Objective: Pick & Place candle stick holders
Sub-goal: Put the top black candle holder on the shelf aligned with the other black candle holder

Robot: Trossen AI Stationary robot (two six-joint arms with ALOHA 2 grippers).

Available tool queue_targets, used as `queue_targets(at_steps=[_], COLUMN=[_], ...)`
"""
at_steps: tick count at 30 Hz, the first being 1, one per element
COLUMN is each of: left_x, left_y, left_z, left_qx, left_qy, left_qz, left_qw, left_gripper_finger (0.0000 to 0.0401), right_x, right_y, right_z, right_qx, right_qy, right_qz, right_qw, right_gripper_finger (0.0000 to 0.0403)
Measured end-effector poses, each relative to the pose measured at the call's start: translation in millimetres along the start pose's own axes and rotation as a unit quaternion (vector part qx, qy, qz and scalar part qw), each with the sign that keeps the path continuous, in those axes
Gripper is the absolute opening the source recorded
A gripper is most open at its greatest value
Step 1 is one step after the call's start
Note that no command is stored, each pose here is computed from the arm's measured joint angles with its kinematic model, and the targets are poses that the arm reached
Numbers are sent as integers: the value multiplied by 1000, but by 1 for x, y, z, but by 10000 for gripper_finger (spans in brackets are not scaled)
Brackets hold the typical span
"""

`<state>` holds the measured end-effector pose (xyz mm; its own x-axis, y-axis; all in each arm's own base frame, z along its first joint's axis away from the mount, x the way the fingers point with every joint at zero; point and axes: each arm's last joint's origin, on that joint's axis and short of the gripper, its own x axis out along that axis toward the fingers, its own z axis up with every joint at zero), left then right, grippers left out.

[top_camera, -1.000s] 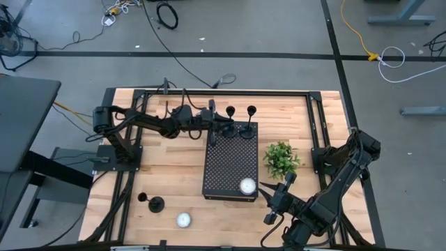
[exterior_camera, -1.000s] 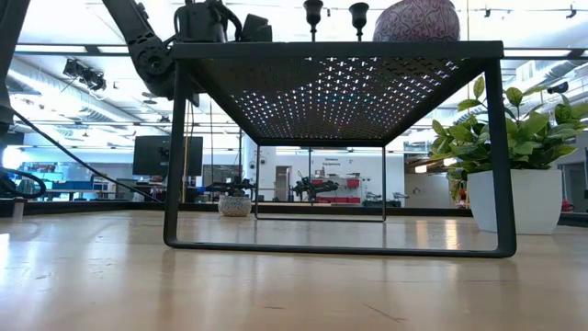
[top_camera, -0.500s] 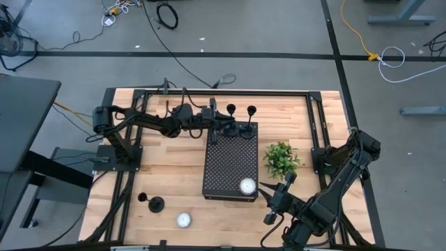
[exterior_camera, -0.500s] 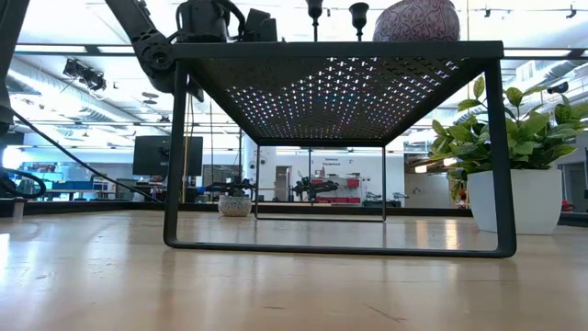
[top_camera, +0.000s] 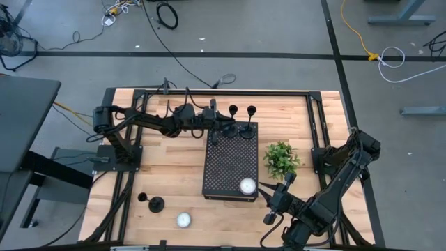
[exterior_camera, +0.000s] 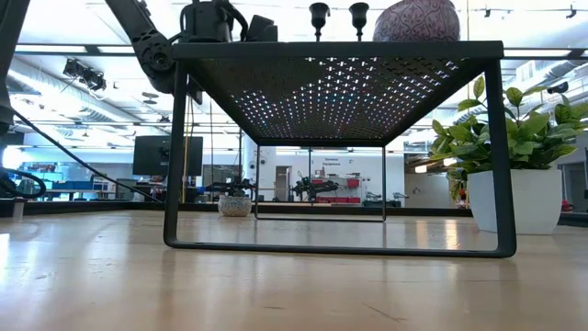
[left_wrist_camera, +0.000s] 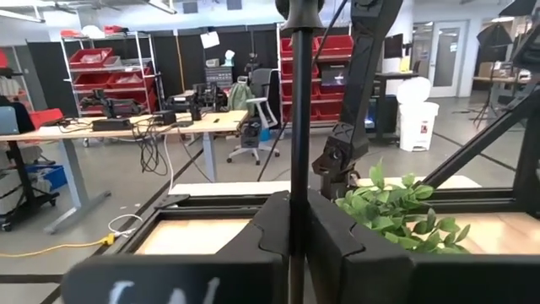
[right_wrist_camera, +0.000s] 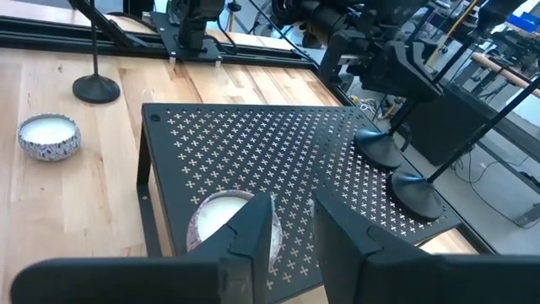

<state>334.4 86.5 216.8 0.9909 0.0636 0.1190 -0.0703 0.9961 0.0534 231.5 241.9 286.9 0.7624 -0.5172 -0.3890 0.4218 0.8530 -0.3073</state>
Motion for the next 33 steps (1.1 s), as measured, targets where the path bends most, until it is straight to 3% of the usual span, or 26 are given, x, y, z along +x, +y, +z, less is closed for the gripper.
queue_targets(at_steps=[12,33], left_x=[1,2], left_y=[-4,-7], left_z=[0,0], left_qx=[-10,-8], left_qy=[0,1], left_qz=[-6,34], left_qw=[1000,999], left_gripper_finger=[24,185], right_x=[0,0], right_y=[0,1], right_z=[0,1], right_qx=[3,4], right_qy=[-1,-1], right_qz=[1,2], right_qw=[1000,1000], right_gripper_finger=[86,86])
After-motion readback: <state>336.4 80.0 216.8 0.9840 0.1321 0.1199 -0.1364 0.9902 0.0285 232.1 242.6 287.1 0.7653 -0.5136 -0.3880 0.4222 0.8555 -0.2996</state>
